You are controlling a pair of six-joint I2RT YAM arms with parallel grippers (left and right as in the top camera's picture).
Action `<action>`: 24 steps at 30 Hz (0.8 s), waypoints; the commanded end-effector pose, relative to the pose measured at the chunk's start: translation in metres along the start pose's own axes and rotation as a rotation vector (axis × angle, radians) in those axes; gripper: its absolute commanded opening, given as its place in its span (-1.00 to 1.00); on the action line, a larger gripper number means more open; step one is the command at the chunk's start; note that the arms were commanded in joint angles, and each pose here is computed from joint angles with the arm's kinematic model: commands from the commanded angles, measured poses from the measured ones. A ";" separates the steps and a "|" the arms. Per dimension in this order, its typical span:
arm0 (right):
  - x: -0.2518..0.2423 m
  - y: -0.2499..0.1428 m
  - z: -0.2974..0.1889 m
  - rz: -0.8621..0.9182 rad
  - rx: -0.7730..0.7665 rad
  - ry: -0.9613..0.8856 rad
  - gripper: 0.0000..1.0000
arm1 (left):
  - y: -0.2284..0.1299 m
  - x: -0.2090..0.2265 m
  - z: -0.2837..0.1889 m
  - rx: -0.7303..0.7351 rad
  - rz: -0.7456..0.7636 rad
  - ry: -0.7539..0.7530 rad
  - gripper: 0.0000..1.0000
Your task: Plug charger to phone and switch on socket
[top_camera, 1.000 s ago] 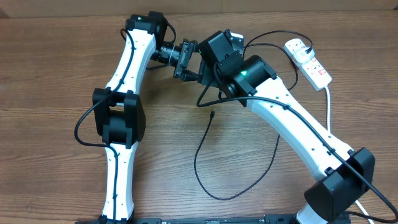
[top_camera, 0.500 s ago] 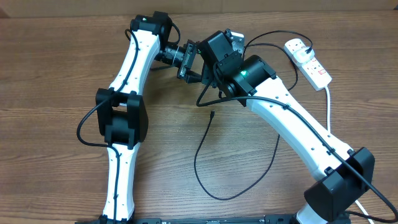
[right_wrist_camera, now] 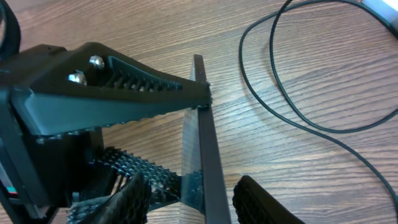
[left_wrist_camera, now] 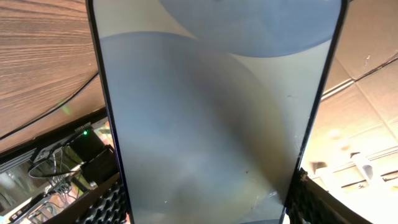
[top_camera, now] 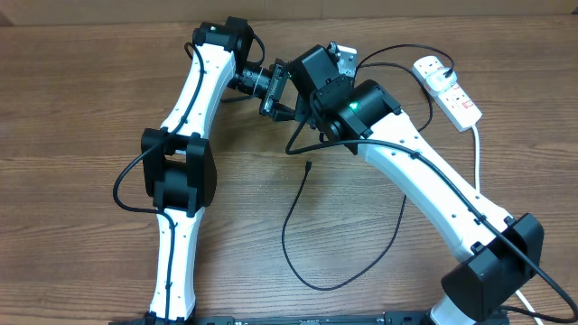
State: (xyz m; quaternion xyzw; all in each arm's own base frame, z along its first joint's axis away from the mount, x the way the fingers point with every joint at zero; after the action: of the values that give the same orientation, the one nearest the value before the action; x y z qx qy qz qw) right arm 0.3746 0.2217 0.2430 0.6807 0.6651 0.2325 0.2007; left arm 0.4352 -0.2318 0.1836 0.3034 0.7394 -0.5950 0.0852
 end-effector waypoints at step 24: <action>0.001 0.004 -0.002 0.026 -0.013 -0.007 -0.45 | -0.017 -0.011 0.000 0.063 0.039 -0.045 0.09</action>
State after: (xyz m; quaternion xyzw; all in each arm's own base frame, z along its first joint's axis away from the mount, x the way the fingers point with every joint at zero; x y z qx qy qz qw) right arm 0.3739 0.2206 0.2423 0.6883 0.6580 0.2309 0.1997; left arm 0.4351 -0.2324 0.1851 0.3019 0.7360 -0.5998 0.0861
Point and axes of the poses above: each gripper's point midway between its finger pads, its own z axis out along the fingers, its own x axis along the line the jaws close on, y = z × x, the point moved 4 cm from there along -z, back along the fingers, and after that the axes turned 11 degrees about -z, right-handed, at the moved point
